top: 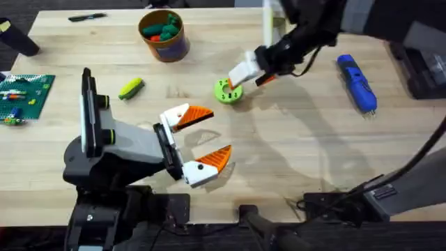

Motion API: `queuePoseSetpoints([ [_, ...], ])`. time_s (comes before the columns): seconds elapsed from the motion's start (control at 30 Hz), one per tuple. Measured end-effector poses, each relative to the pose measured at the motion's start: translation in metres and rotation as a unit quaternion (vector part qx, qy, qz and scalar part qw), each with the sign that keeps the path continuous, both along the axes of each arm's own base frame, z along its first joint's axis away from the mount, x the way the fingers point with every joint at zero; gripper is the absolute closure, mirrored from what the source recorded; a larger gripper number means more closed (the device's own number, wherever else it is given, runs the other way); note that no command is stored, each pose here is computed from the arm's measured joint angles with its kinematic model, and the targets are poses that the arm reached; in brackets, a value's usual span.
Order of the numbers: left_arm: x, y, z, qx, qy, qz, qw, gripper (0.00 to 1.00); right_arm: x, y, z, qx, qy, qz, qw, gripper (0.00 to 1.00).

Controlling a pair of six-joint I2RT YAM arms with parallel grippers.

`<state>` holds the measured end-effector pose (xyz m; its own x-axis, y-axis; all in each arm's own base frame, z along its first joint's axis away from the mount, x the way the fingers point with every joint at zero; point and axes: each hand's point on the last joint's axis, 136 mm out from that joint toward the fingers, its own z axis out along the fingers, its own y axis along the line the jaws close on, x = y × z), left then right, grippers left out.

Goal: Pick up the gripper from the table and insert it into the empty holder that is missing its gripper. Then pick up a screw, insert it into the mounting hole, and use the screwdriver to tighten it. Finally, clean up the table by picking up the vegetable and placing it into the bucket.

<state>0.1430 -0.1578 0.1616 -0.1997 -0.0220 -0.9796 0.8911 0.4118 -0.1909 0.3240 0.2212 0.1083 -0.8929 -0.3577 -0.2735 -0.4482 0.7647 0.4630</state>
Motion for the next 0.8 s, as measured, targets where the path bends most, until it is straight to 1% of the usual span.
queuePoseSetpoints([
  [0.1, 0.000, 0.000, 0.000, 0.000, 0.000, 0.000, 1.000, 0.112, -0.010, 0.009, -0.008, -0.051, -0.030, 0.045, 0.997, 0.007],
  [0.2, 0.000, 0.000, 0.000, 0.000, 0.000, 0.000, 1.000, 0.111, -0.019, 0.020, -0.014, -0.095, -0.065, 0.094, 0.989, 0.008],
  [0.33, 0.000, 0.000, 0.000, 0.000, 0.000, 0.000, 1.000, 0.111, -0.029, 0.034, -0.018, -0.143, -0.109, 0.147, 0.973, 0.009],
  [0.37, 0.000, 0.000, 0.000, 0.000, 0.000, 0.000, 1.000, 0.111, -0.030, 0.044, -0.017, -0.156, -0.139, 0.167, 0.964, 0.009],
  [0.47, 0.000, 0.000, 0.000, 0.000, 0.000, 0.000, 1.000, 0.111, -0.026, 0.052, -0.015, -0.157, -0.162, 0.174, 0.958, 0.016],
  [0.5, 0.000, 0.000, 0.000, 0.000, 0.000, 0.000, 1.000, 0.111, -0.024, 0.053, -0.014, -0.158, -0.168, 0.174, 0.957, 0.036],
  [0.53, 0.000, 0.000, 0.000, 0.000, 0.000, 0.000, 1.000, 0.111, -0.016, 0.054, -0.012, -0.162, -0.189, 0.170, 0.953, 0.404],
  [0.57, 0.000, 0.000, 0.000, 0.000, 0.000, 0.000, 1.000, 0.112, -0.014, 0.055, -0.011, -0.162, -0.192, 0.168, 0.953, 0.463],
  [0.63, 0.000, 0.000, 0.000, 0.000, 0.000, 0.000, 1.000, 0.112, -0.010, 0.056, -0.010, -0.162, -0.200, 0.165, 0.952, 0.485],
  [0.73, 0.000, 0.000, 0.000, 0.000, 0.000, 0.000, 1.000, 0.111, -0.008, 0.057, -0.009, -0.161, -0.205, 0.164, 0.952, 0.438],
  [0.8, 0.000, 0.000, 0.000, 0.000, 0.000, 0.000, 1.000, 0.112, -0.008, 0.057, -0.009, -0.161, -0.205, 0.164, 0.952, 0.435],
])
